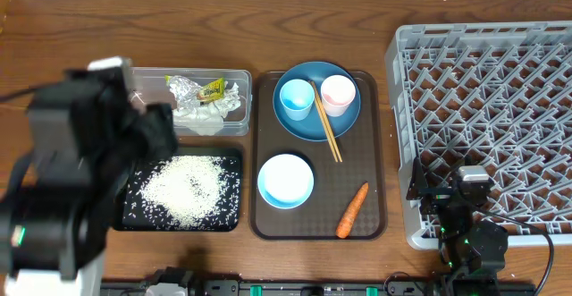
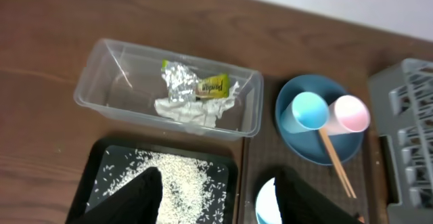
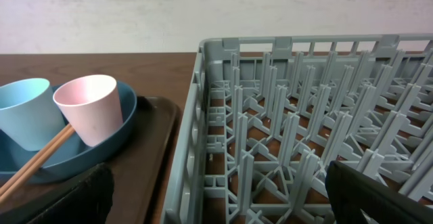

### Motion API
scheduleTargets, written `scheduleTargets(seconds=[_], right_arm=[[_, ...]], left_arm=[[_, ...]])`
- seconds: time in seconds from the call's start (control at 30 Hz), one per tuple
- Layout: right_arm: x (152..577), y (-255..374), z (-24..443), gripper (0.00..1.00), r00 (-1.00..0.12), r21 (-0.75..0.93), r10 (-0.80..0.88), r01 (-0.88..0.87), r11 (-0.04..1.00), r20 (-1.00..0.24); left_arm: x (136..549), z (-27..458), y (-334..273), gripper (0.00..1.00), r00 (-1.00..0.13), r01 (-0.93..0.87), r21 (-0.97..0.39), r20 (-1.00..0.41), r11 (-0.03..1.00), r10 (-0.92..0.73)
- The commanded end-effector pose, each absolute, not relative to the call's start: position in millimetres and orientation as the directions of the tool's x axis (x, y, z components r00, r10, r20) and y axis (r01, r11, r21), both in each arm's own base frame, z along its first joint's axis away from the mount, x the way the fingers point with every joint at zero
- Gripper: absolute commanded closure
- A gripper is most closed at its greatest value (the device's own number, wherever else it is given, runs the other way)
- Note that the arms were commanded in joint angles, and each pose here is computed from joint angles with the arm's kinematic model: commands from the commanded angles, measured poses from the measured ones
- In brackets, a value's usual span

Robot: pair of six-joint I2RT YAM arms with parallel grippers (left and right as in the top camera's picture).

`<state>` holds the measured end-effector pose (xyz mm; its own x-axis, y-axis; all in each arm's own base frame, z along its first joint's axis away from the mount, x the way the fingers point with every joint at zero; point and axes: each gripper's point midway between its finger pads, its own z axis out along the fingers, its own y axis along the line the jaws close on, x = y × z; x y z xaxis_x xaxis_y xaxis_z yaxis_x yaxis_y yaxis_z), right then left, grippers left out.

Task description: Sort waste into correct bins and load items into the dishwasher rack

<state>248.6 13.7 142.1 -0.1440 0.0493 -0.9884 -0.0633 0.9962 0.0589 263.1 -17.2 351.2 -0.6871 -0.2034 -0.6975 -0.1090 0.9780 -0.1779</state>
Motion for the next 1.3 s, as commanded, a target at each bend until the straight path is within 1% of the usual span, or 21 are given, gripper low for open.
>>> scheduleTargets(seconds=[0.0, 0.13, 0.23, 0.4, 0.67, 0.83, 1.0, 1.07, 1.27], right_arm=[[248.4, 13.5, 141.0, 0.01, -0.146, 0.055, 0.045, -0.063, 0.997, -0.988], [248.4, 13.5, 141.0, 0.01, -0.146, 0.055, 0.045, -0.063, 0.997, -0.988], [248.4, 13.5, 141.0, 0.01, -0.146, 0.055, 0.045, -0.063, 0.997, -0.988], [248.4, 13.5, 141.0, 0.01, -0.146, 0.055, 0.045, -0.063, 0.997, -0.988], [248.4, 13.5, 141.0, 0.01, -0.146, 0.055, 0.045, -0.063, 0.997, -0.988], [248.4, 13.5, 141.0, 0.01, -0.146, 0.055, 0.045, -0.063, 0.997, -0.988], [248.4, 13.5, 141.0, 0.01, -0.146, 0.055, 0.045, -0.063, 0.997, -0.988], [248.4, 13.5, 141.0, 0.01, -0.146, 0.055, 0.045, -0.063, 0.997, -0.988], [248.4, 13.5, 141.0, 0.01, -0.146, 0.055, 0.045, -0.063, 0.997, -0.988]], left_arm=[[290.2, 322.2, -19.2, 0.34, -0.751, -0.141, -0.177, -0.622, 0.974, -0.222], [312.2, 292.4, -20.5, 0.32, -0.811, -0.158, -0.155, -0.542, 0.975, -0.218], [318.4, 282.5, -20.6, 0.32, -0.829, -0.164, -0.148, -0.516, 0.975, -0.218], [315.6, 293.1, -20.3, 0.32, -0.808, -0.159, -0.158, -0.547, 0.975, -0.22], [293.6, 320.3, -22.0, 0.32, -0.759, -0.133, -0.19, -0.612, 0.973, -0.223], [290.7, 320.7, -21.5, 0.32, -0.755, -0.154, -0.204, -0.607, 0.967, -0.248], [313.5, 300.6, -18.0, 0.31, -0.777, -0.208, -0.189, -0.564, 0.96, -0.279], [325.8, 288.3, -18.8, 0.27, -0.795, -0.214, -0.18, -0.539, 0.96, -0.278], [357.6, 248.9, -20.7, 0.26, -0.835, -0.254, -0.168, -0.459, 0.953, -0.303]])
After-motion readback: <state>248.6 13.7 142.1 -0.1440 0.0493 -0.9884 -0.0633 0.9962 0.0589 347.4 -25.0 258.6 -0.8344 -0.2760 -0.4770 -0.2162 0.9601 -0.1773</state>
